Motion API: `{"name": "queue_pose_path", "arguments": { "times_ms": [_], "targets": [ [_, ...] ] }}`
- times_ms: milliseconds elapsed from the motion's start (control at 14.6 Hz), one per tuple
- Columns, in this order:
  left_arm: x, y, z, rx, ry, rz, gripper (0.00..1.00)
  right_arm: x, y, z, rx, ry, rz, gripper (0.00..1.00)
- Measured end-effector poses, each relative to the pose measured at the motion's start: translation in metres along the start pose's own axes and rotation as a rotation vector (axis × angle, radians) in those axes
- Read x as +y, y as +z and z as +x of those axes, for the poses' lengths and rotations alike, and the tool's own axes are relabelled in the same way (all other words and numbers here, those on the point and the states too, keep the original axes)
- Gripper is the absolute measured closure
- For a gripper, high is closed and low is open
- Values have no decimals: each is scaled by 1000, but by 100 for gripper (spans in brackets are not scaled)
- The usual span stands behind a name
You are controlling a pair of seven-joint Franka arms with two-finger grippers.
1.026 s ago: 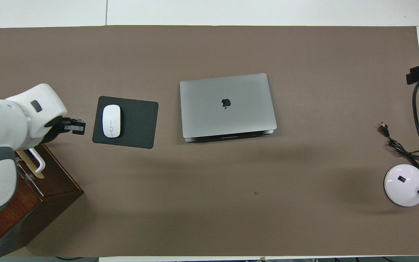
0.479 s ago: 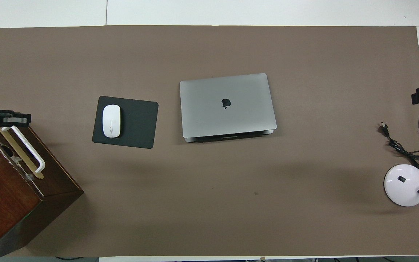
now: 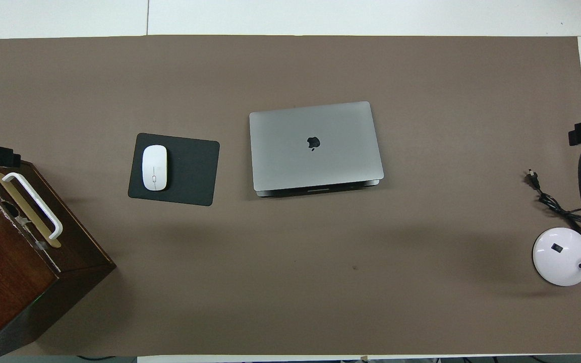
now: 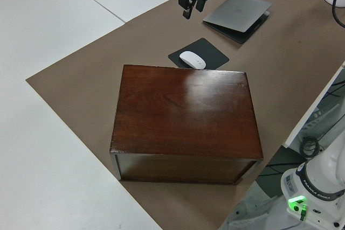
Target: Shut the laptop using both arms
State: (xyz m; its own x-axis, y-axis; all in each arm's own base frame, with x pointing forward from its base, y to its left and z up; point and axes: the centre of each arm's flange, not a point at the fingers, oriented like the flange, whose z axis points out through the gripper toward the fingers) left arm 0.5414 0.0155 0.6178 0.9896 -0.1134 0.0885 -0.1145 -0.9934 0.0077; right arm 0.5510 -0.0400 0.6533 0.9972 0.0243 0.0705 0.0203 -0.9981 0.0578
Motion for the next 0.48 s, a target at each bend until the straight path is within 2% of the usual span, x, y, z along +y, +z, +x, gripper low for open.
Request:
{"name": "queue_pose_path", "arguments": {
  "times_ms": [137, 205, 479],
  "targets": [
    [4, -3, 6, -6, 8, -1, 6, 0, 0, 0, 0, -1, 0, 0],
    [5, -4, 7, -7, 11, -2, 0, -1, 0, 0, 0, -1, 0, 0],
    [13, -2, 7, -20, 25, -5, 0, -3, 0, 0, 1, -4, 2, 0]
  ]
}}
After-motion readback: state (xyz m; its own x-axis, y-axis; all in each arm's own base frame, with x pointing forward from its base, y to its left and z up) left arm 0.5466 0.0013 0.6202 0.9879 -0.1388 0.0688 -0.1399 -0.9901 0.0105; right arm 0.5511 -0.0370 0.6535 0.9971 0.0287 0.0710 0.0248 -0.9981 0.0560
